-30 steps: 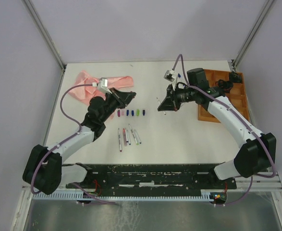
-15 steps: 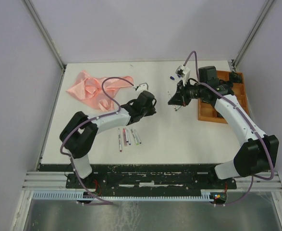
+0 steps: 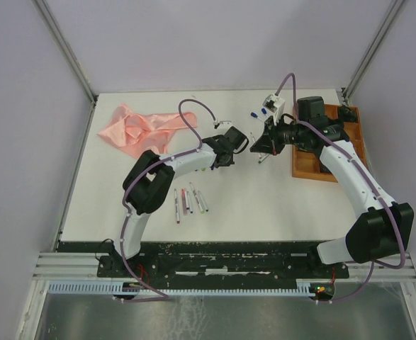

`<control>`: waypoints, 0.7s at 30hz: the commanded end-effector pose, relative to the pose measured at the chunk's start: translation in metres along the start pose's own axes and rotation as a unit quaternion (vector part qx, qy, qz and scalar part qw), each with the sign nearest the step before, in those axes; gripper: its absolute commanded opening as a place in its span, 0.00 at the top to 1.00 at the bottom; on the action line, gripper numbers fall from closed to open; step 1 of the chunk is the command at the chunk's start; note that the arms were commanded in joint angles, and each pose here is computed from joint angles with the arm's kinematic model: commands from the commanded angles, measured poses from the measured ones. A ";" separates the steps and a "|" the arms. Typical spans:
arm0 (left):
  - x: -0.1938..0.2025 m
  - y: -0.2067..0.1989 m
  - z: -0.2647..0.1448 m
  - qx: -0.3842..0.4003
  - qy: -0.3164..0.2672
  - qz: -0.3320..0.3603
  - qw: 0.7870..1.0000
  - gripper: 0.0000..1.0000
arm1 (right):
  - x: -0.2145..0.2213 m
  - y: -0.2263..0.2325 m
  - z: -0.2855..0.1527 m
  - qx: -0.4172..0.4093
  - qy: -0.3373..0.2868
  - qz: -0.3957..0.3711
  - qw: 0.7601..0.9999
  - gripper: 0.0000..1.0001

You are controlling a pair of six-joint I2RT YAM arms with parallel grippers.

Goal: Open the pen caps
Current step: Place the pen cap at the center of the board.

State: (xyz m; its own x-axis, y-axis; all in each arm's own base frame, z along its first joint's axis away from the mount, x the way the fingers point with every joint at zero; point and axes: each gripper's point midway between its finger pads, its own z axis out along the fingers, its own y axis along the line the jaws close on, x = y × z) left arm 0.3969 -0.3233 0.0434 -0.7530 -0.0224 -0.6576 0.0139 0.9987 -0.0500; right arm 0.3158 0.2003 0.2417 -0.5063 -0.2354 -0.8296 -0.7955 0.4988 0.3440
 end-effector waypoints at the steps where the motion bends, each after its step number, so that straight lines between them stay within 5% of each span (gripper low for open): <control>1: -0.009 0.005 -0.003 -0.020 -0.010 0.025 0.999 0.96 | -0.019 0.007 -0.009 -0.004 -0.031 -0.025 0.999 1.00; 21: 0.006 0.008 0.010 -0.032 0.014 0.047 0.998 0.79 | -0.019 0.008 -0.008 -0.014 -0.035 -0.017 0.999 1.00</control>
State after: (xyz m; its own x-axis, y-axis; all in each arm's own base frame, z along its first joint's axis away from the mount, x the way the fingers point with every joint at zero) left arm 0.3907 -0.3117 0.0224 -0.7882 0.0485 -0.6135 0.0270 0.9987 0.0443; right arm 0.3168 0.2001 0.2457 -0.5084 -0.2150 -0.8338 -0.7950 0.4894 0.3585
